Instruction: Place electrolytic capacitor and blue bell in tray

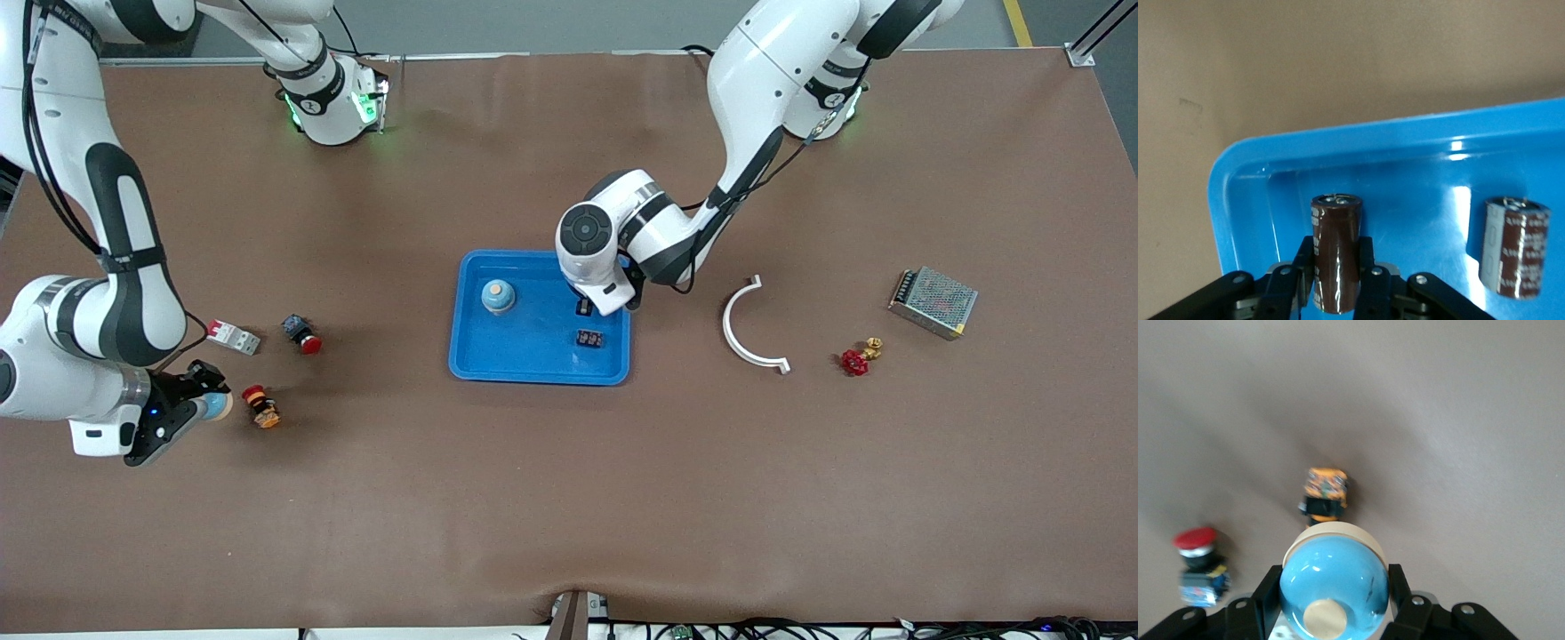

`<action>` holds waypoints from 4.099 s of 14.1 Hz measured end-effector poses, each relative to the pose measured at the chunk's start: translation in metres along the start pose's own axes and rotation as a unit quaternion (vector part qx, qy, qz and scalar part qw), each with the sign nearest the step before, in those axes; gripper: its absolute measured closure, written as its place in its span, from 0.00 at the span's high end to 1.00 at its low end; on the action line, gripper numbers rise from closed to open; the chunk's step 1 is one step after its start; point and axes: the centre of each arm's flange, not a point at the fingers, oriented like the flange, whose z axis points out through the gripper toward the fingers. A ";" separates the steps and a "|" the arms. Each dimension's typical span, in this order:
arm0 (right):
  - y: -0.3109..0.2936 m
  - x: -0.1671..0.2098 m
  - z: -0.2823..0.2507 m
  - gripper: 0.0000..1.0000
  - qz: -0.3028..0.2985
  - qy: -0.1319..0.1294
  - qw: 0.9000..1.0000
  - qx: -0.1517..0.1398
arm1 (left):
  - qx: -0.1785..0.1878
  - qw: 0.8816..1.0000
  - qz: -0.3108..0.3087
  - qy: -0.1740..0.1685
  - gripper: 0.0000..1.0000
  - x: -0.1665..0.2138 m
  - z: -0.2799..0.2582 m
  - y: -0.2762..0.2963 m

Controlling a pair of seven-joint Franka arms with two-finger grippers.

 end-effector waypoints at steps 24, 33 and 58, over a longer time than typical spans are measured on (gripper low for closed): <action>-0.340 0.186 -0.037 0.67 0.315 -0.022 0.948 -0.026 | -0.023 1.000 -0.004 0.003 1.00 0.031 -0.056 0.021; -0.385 0.195 0.034 0.67 0.338 0.015 0.941 -0.028 | -0.022 0.998 0.054 0.000 1.00 0.163 -0.086 0.083; -0.429 0.188 0.140 0.67 0.330 0.055 0.942 -0.027 | -0.021 0.941 0.338 0.024 1.00 0.445 -0.301 0.100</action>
